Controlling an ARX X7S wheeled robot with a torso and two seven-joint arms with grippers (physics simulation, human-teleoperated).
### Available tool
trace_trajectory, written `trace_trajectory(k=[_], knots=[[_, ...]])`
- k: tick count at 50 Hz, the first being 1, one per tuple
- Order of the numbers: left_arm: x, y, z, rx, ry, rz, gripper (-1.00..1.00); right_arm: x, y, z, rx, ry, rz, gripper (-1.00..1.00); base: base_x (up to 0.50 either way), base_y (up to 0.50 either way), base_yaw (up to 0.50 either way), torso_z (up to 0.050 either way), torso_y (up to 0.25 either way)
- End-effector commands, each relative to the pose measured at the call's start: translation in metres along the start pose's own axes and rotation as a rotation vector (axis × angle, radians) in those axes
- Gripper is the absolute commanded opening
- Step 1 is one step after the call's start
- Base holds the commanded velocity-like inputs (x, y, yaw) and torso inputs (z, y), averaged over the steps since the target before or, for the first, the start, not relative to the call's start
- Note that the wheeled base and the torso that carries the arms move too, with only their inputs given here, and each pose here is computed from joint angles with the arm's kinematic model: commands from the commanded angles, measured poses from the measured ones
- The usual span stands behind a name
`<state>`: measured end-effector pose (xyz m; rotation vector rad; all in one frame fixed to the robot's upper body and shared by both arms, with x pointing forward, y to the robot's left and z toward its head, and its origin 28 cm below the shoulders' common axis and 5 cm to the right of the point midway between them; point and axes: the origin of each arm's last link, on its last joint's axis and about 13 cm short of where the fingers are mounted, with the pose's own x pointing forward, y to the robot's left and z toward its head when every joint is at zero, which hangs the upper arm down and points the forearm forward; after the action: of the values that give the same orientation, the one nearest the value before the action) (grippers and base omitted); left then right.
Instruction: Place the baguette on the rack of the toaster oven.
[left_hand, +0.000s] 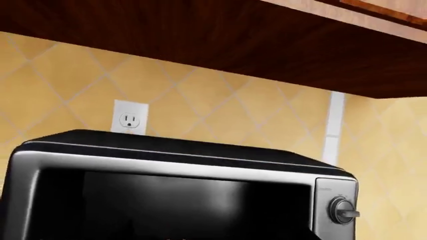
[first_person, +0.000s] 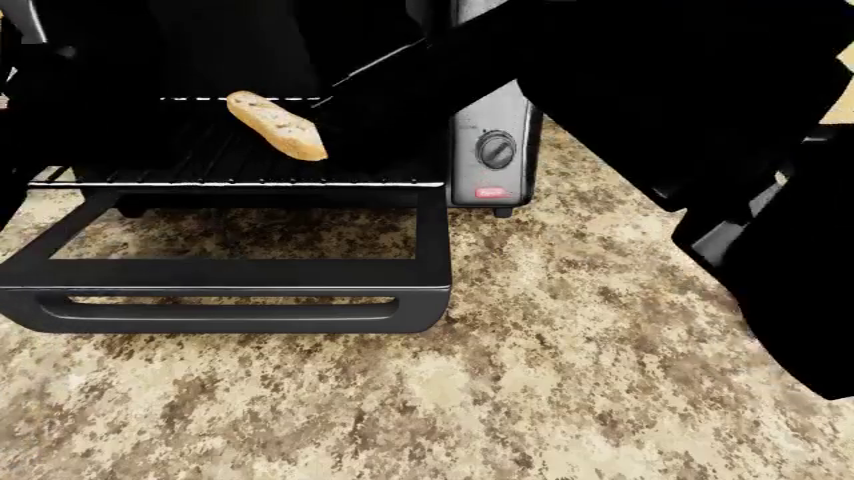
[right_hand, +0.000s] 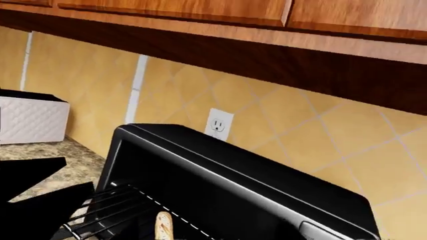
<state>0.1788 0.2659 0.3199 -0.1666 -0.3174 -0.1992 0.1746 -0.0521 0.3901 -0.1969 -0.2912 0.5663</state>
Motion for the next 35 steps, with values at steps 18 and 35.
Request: trace_trajectory(k=[18,35], knots=[[0.005,-0.002,0.079,-0.151,-0.309,0.011,1.00,-0.035,-0.008,0.059,-0.196,-0.284,-0.184,1.00,0.00,0.00,0.00,0.000,0.000],[0.001,-0.004,0.110,-0.231,-0.417,0.029,1.00,-0.048,-0.004,0.081,-0.249,-0.402,-0.215,1.00,0.00,0.00,0.00,0.000,0.000]])
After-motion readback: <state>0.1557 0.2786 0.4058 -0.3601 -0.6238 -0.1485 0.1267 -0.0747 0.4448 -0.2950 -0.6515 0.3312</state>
